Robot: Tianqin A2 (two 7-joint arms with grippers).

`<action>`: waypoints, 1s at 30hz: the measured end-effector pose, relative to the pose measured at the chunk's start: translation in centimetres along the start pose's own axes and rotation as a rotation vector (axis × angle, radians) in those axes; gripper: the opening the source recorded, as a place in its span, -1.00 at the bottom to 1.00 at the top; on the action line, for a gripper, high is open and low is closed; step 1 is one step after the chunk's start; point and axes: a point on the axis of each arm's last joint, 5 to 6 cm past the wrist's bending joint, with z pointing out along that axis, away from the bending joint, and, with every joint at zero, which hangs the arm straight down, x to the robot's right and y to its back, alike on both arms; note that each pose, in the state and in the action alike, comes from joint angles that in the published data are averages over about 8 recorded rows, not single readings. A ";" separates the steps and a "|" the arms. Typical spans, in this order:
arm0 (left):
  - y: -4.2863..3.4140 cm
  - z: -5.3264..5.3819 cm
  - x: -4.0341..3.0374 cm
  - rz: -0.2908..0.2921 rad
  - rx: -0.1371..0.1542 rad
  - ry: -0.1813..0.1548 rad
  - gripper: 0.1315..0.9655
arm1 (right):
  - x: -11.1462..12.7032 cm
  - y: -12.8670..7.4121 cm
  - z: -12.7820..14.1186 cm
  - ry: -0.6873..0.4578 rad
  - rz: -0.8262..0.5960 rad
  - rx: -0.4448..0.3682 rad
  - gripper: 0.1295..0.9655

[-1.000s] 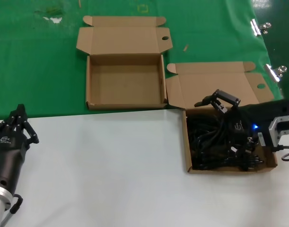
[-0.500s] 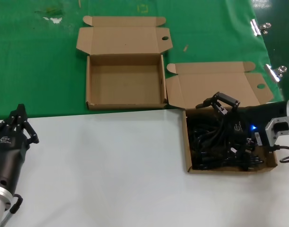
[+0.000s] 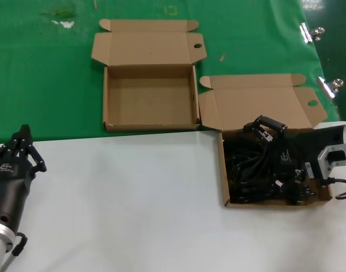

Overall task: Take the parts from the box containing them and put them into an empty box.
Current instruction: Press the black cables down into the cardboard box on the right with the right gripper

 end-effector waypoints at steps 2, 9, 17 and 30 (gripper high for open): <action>0.00 0.0 0.00 0.000 0.000 0.000 -0.98 | -0.1 0.0 0.0 -0.001 0.002 -0.001 0.89; 0.00 0.0 0.00 0.000 0.000 0.000 -0.98 | -0.3 0.0 -0.1 -0.002 0.007 -0.005 0.72; 0.00 0.0 0.00 0.000 0.000 0.000 -0.98 | -0.8 -0.4 -0.1 -0.004 0.012 -0.003 0.47; 0.00 0.0 0.00 0.000 0.000 0.000 -0.98 | -1.1 -0.6 -0.1 -0.002 0.016 -0.001 -0.14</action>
